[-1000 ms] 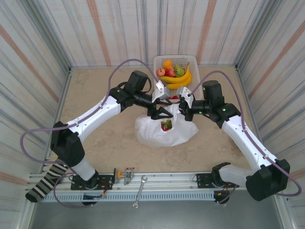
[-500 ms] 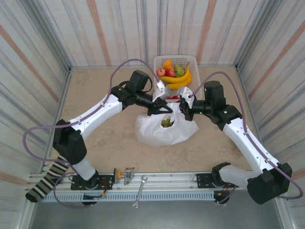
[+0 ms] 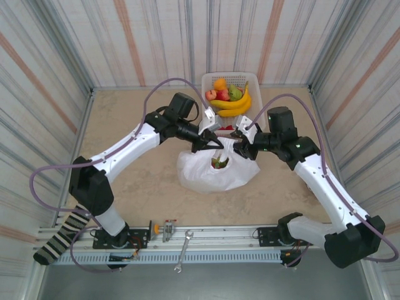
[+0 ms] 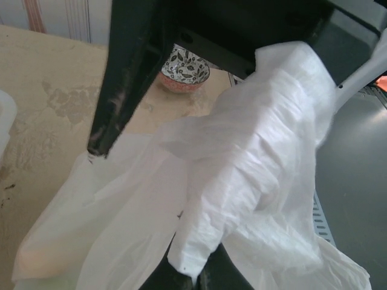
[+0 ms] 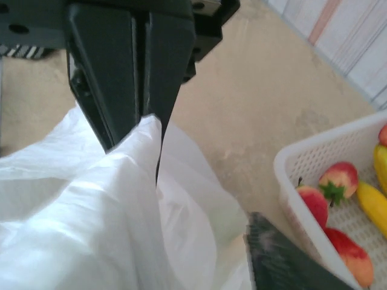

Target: Place the fake fruits into the plastic bag and tie a complex knot

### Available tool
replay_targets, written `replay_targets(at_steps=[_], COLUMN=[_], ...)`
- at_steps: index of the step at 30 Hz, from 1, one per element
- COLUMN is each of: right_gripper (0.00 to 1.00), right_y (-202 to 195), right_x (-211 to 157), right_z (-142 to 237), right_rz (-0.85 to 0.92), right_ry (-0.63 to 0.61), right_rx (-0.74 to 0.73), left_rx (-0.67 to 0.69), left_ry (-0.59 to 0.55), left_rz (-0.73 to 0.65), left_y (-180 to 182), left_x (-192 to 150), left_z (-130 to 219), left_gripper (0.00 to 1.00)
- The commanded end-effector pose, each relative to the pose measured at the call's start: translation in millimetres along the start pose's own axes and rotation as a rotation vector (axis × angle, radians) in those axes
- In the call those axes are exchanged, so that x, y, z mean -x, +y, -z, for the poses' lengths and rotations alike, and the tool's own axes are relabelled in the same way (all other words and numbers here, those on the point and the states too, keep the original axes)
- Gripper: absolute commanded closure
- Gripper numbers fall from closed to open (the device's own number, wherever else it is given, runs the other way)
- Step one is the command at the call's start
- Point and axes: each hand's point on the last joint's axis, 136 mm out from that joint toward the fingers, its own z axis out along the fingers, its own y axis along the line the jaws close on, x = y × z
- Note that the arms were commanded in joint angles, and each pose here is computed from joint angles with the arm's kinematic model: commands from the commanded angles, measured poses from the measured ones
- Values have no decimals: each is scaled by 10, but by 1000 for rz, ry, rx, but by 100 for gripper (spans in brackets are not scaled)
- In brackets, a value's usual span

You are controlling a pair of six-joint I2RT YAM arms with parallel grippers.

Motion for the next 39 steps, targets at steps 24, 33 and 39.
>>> replay_targets(at_steps=[24,33,39], right_gripper=[1,31,49], right_y=[91,121,178], right_x=[271,232,255], right_z=[284,66,12], right_rz=[30,69,62], right_ry=[146,174,134], right_rx=[37,83,119], left_rx=[-7,-16,-24], left_ry=[-27,-30,-39], left_rz=[-152,-155,-160], left_y=[-132,-153,-178], left_x=[153,157,178], left_z=[143,141,151], left_gripper=[100,100,100])
